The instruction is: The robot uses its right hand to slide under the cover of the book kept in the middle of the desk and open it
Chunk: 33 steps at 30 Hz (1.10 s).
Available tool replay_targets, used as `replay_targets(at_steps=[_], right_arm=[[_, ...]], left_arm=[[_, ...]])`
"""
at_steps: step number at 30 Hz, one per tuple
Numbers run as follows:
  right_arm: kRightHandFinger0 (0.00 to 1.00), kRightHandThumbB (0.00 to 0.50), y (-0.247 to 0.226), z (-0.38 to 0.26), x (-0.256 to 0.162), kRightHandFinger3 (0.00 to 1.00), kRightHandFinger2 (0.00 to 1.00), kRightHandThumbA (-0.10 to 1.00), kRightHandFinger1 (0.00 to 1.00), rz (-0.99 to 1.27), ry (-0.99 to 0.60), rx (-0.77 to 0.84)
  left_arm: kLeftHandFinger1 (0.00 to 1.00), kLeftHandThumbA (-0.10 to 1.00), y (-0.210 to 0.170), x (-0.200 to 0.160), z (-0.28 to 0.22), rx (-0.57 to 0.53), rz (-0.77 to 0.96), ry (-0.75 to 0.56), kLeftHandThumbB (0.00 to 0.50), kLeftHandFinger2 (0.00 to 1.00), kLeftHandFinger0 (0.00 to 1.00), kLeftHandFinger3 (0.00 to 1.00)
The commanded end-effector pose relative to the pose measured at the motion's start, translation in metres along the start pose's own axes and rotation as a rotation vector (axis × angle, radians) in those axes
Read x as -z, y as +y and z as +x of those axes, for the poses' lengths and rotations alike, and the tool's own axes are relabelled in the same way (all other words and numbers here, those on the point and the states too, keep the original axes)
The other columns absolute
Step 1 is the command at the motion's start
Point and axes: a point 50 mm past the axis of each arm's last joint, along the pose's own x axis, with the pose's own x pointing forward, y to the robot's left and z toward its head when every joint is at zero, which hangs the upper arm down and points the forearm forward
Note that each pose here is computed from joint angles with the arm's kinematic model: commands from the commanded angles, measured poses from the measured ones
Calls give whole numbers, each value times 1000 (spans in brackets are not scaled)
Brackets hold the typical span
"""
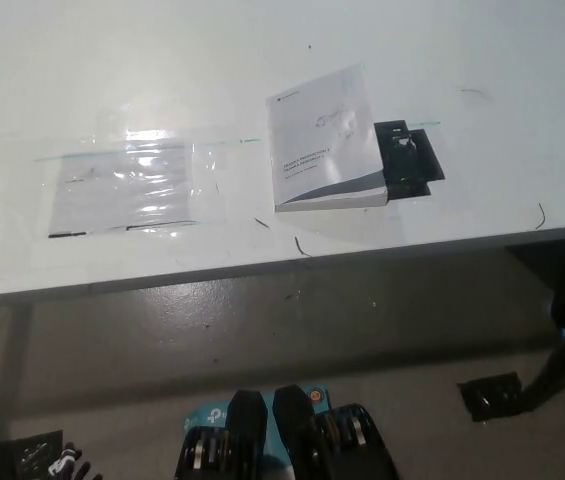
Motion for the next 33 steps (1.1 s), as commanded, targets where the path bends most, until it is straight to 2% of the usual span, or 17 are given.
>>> replay_targets(at_steps=[1,4,6,11,14,15,20,24,25,27,28,33], right_arm=[[1000,123,69,6,-45,1000,1000,1000,1000,209,-52,-57],[1000,127,90,9,-49,1000,1000,1000,1000,212,-56,-86],[1000,163,104,11,-50,1000,1000,1000,1000,213,-45,-118],[1000,206,149,9,-52,1000,1000,1000,1000,194,-40,-231],[1000,195,181,9,-48,1000,1000,1000,1000,162,-34,-307],[1000,160,196,9,-43,1000,1000,1000,1000,151,-20,-342],[1000,135,222,12,-24,1000,1000,1000,1000,98,21,-396],[1000,146,236,14,-6,1000,1000,1000,1000,59,63,-423],[1000,120,243,19,7,1000,1000,1000,1000,47,105,-419],[1000,113,247,23,18,1000,1000,1000,1000,37,136,-420],[1000,133,251,22,25,1000,1000,1000,1000,26,151,-423],[1000,129,262,24,46,1000,1000,1000,1000,-4,201,-419]], left_arm=[[898,959,-11,-6,3,84,-131,-18,116,940,898,1000],[877,957,-10,-5,5,72,-125,-11,127,912,872,972],[878,958,-10,-3,3,70,-122,-10,129,911,875,980],[861,942,-8,-2,2,67,-135,-9,133,905,889,984],[895,968,-7,-3,3,72,-128,-7,124,926,917,999],[904,973,-8,-3,3,80,-139,-5,117,929,931,1000],[913,965,-10,-2,3,82,-137,-5,125,936,942,998],[895,965,-11,-3,4,74,-129,-3,124,917,926,983],[891,958,-11,-3,3,73,-131,-5,119,913,917,977],[894,960,-12,-4,4,85,-129,-6,116,920,923,978],[901,967,-13,-4,4,92,-131,-6,113,922,930,978],[885,980,-15,-5,4,90,-116,-7,112,913,925,998]])
